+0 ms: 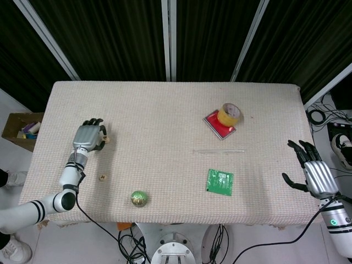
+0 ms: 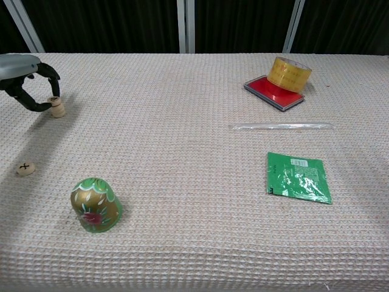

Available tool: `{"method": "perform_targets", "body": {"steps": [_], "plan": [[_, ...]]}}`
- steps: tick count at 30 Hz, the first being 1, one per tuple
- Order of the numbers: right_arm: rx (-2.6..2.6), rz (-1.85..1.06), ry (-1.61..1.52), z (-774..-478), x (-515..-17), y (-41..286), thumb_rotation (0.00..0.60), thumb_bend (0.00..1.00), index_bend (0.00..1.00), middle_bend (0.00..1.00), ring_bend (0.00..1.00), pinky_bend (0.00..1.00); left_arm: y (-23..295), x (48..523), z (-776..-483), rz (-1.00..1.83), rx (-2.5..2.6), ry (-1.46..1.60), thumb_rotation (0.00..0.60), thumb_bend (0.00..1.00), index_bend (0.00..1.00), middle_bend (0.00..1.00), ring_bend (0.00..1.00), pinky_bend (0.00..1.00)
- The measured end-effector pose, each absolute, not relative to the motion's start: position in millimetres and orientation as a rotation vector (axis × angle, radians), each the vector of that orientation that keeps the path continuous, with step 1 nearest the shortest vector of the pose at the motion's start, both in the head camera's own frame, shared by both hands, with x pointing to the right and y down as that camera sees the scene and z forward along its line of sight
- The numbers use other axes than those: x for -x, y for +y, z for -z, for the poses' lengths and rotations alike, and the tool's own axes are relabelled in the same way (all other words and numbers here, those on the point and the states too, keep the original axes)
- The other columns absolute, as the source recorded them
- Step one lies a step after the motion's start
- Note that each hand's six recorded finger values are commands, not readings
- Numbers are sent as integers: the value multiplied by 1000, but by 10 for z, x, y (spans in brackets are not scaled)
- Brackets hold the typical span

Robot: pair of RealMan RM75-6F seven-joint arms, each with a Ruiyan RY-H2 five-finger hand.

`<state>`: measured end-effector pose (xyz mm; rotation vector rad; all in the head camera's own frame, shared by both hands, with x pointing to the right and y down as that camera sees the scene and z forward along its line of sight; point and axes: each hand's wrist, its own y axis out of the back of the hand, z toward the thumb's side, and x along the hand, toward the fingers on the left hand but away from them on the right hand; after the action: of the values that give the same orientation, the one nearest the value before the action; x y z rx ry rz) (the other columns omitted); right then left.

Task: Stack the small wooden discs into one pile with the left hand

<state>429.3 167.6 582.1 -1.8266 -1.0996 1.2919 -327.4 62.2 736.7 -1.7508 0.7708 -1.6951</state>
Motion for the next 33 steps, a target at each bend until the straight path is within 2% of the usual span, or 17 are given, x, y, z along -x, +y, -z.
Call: {"method": "perform_targets", "body": {"steps": [14,19,23,29,33], "plan": [[1826,-1287,-1105,-5808,-4300,1678,600,257,0,167,0,0,654,3270,-7351,1696,1746,756,600,384,333,104,82,144],[1823,-1285,-1108,-5793,-4312,1679,600,257,0,167,0,0,676,3303,-7277,1682,1737,779,600,361,329,103,82,144],[1821,-1284,-1111,-5783,-4325,1679,600,257,0,167,0,0,743,3324,-7135,1632,1733,804,600,301,360,103,82,144],[1829,-1277,-1105,-5801,-4301,1681,600,257,0,167,0,0,985,3377,-6802,1493,1731,851,600,287,420,104,82,143],[1832,-1267,-1101,-5791,-4274,1678,600,257,0,167,0,0,1363,3514,-6625,1450,1735,850,600,294,428,104,82,144]]}}
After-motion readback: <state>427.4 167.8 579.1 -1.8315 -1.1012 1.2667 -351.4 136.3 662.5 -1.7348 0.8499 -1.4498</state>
